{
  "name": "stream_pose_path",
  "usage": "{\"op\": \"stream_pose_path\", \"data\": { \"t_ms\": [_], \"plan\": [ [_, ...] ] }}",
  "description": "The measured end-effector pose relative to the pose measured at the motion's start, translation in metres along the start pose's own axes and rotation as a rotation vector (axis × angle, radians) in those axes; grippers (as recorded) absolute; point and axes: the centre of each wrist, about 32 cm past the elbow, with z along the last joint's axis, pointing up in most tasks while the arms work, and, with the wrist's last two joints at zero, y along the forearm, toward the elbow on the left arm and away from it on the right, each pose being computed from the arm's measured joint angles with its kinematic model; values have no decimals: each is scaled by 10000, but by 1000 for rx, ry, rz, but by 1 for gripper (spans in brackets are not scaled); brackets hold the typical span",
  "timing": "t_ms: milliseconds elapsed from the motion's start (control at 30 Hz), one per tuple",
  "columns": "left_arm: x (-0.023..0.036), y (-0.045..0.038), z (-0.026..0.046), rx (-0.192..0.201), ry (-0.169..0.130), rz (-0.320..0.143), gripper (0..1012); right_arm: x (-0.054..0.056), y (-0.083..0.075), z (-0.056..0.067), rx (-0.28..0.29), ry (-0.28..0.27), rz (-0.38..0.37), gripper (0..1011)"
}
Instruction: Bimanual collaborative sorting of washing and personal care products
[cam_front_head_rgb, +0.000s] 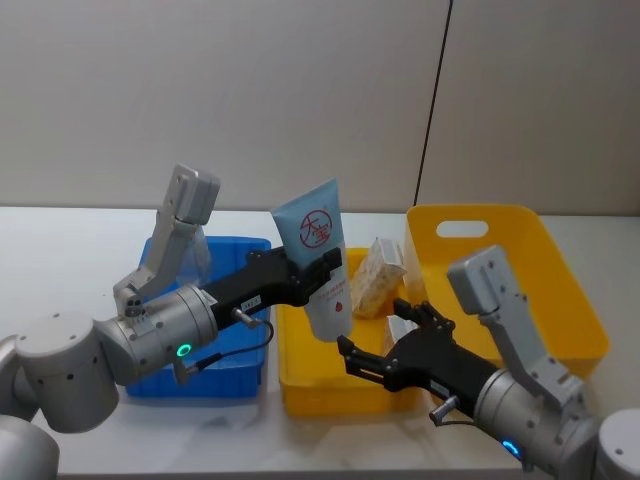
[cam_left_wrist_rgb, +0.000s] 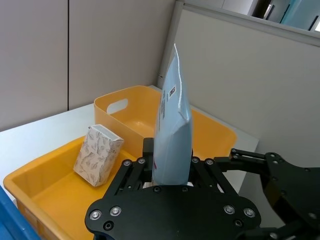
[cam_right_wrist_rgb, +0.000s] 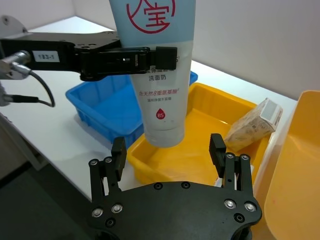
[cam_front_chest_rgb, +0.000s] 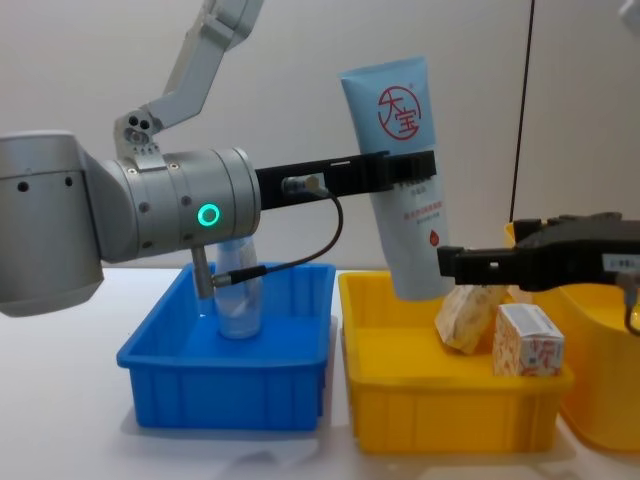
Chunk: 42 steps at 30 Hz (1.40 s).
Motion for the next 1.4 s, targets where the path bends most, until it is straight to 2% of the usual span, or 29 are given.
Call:
{"op": "stream_pose_path", "data": {
  "t_ms": [433,933,1333,1400],
  "plan": [
    [-1,0,0,1,0,-2,287,-91,273,4,7,-68,-29,1003],
    [-1,-1,0,1,0,-2,287,-192,590,-31,14,-86,-67,1003],
    [-1,0,-1,1,0,-1,287,-250,755,-72,7,-92,-105,1003],
    [-1,-1,0,1,0,-2,287,-260,774,-75,7,-93,-109,972]
  ]
}}
